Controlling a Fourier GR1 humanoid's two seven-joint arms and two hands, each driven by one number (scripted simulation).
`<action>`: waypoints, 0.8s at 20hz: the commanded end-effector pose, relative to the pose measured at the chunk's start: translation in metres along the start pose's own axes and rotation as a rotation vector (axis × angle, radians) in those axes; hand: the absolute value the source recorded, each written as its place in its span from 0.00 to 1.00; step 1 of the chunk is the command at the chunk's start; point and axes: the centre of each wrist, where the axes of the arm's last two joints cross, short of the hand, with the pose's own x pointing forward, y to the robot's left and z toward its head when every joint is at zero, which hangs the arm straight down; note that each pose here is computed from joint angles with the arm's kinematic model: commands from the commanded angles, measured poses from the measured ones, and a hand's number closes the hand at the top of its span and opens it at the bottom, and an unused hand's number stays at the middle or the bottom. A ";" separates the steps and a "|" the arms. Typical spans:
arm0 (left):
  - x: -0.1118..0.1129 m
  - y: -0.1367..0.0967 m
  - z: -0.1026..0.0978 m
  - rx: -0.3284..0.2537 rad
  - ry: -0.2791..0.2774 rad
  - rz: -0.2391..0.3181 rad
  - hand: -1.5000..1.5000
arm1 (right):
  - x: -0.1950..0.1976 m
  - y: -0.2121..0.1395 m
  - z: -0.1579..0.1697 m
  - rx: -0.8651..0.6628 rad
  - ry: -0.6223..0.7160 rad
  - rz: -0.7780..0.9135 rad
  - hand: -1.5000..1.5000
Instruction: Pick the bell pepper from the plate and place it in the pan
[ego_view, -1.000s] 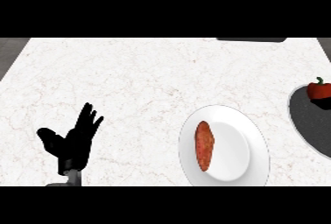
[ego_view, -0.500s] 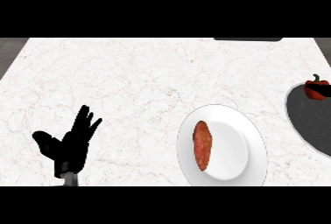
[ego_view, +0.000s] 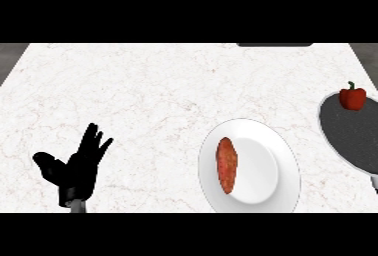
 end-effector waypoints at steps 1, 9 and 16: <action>-0.011 -0.011 -0.001 0.022 0.068 0.013 0.50 | -0.012 -0.044 0.024 0.073 -0.039 -0.126 0.00; -0.009 0.017 0.006 0.034 0.079 -0.009 0.50 | -0.010 -0.069 0.041 0.165 -0.051 -0.123 0.00; -0.024 0.012 0.010 0.034 0.076 -0.016 0.50 | -0.031 -0.084 0.089 0.128 -0.017 -0.091 0.00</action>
